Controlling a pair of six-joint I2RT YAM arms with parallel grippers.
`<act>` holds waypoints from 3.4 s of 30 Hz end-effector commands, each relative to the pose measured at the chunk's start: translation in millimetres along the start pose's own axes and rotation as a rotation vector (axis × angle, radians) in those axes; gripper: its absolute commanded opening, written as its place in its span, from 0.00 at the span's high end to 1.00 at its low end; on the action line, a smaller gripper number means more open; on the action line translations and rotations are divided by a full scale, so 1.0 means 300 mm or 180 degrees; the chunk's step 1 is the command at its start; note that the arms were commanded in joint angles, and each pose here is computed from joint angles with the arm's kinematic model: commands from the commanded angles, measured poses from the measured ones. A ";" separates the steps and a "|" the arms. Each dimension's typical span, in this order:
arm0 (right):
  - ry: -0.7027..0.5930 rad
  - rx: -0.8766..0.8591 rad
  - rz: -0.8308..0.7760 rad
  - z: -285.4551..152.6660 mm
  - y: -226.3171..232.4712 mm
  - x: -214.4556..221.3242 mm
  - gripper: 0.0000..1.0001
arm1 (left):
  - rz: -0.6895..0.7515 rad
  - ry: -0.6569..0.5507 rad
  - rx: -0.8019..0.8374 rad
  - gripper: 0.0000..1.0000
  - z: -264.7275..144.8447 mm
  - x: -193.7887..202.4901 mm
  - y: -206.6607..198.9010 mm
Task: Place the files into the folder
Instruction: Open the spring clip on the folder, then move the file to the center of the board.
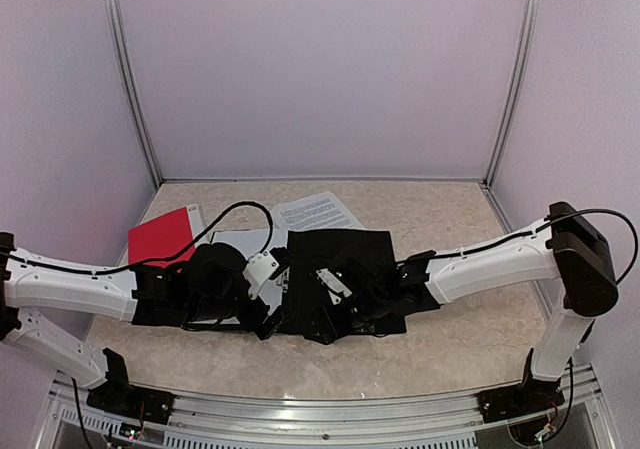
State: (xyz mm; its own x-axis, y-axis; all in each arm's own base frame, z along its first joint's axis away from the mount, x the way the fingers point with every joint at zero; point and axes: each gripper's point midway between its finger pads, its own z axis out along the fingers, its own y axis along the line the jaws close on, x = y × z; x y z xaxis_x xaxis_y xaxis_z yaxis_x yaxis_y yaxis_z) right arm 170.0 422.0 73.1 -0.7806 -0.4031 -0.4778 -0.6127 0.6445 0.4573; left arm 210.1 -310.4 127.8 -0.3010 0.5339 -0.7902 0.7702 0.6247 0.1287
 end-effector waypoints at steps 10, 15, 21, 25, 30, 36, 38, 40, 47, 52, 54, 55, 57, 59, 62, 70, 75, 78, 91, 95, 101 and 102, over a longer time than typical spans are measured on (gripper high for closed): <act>0.0106 -0.0063 -0.0259 0.085 0.050 -0.025 0.27 | -0.0060 0.0083 -0.0150 0.01 -0.016 0.030 0.044; -0.0004 -0.0062 -0.0449 0.041 0.095 -0.081 0.20 | -0.0127 0.0041 -0.0229 0.01 -0.017 0.025 0.063; -0.0344 0.0185 -0.0480 -0.091 0.088 -0.192 0.19 | -0.0354 -0.0148 -0.0327 0.01 -0.036 -0.009 0.103; -0.0527 0.0625 -0.0316 -0.160 -0.078 -0.291 0.20 | -0.0748 -0.0173 -0.0345 0.01 -0.048 -0.022 0.153; -0.0973 0.0815 -0.0159 -0.238 -0.297 -0.498 0.19 | -0.1405 -0.0127 -0.0439 0.01 -0.066 -0.051 0.250; -0.1098 0.1117 -0.0186 -0.229 -0.526 -0.696 0.17 | -0.1417 -0.0036 -0.0995 0.01 -0.033 -0.093 0.360; -0.1143 0.1180 -0.0181 -0.220 -0.594 -0.750 0.17 | -0.1413 0.0091 -0.1127 0.01 0.003 -0.093 0.383; -0.1169 0.1183 -0.0156 -0.206 -0.661 -0.804 0.17 | -0.1422 0.0211 -0.1172 0.01 0.042 -0.094 0.396; -0.1031 0.1115 -0.0053 -0.072 -0.871 -0.886 0.17 | -0.1658 0.0549 -0.1106 0.01 0.191 -0.082 0.437; -0.0954 0.1219 -0.0042 0.024 -0.968 -0.894 0.18 | -0.1692 0.0667 -0.1060 0.01 0.245 -0.061 0.437; -0.0920 0.1245 -0.0046 0.055 -0.990 -0.893 0.20 | -0.1703 0.0724 -0.1044 0.01 0.256 -0.044 0.432; -0.0890 0.1255 -0.0048 0.073 -1.002 -0.888 0.21 | -0.1705 0.0738 -0.1034 0.01 0.258 -0.041 0.428; -0.0834 0.1259 -0.0051 0.097 -1.013 -0.873 0.23 | -0.1725 0.0771 -0.1023 0.01 0.261 -0.029 0.424; -0.0790 0.1329 -0.0075 0.108 -1.024 -0.858 0.25 | -0.1742 0.0788 -0.1019 0.01 0.261 -0.020 0.422; -0.0683 0.1539 -0.0176 0.112 -1.037 -0.831 0.27 | -0.1755 0.0803 -0.1015 0.01 0.262 -0.013 0.420; -0.0232 0.2265 -0.0416 0.109 -1.120 -0.712 0.32 | -0.1735 0.0852 -0.1033 0.01 0.261 0.011 0.418; -0.0024 0.2637 -0.0390 0.061 -1.180 -0.641 0.35 | -0.1725 0.0878 -0.1064 0.01 0.253 0.029 0.419; 0.0044 0.2722 -0.0256 0.020 -1.217 -0.600 0.36 | -0.1729 0.0875 -0.1068 0.01 0.249 0.031 0.419; 0.0414 0.3027 0.0566 -0.240 -1.371 -0.279 0.42 | -0.1605 0.0873 -0.1147 0.01 0.235 0.032 0.436; 0.0588 0.3204 0.0722 -0.333 -1.386 -0.173 0.42 | -0.1551 0.0844 -0.1137 0.01 0.237 0.019 0.439; 0.0834 0.3357 0.0899 -0.425 -1.365 -0.028 0.43 | -0.1489 0.0807 -0.1068 0.01 0.260 -0.010 0.436; 0.0870 0.3383 0.0922 -0.440 -1.360 -0.009 0.43 | -0.1477 0.0783 -0.1023 0.01 0.266 -0.024 0.432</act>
State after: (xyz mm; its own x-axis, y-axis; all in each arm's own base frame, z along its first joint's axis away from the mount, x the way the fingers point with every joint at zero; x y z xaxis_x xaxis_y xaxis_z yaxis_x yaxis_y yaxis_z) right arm 477.9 116.8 29.1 -0.8505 -0.1923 -0.4896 -0.0447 0.9539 -0.2969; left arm 348.9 -270.9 95.4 -0.7344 0.2375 -0.6358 0.3017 0.9534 0.0076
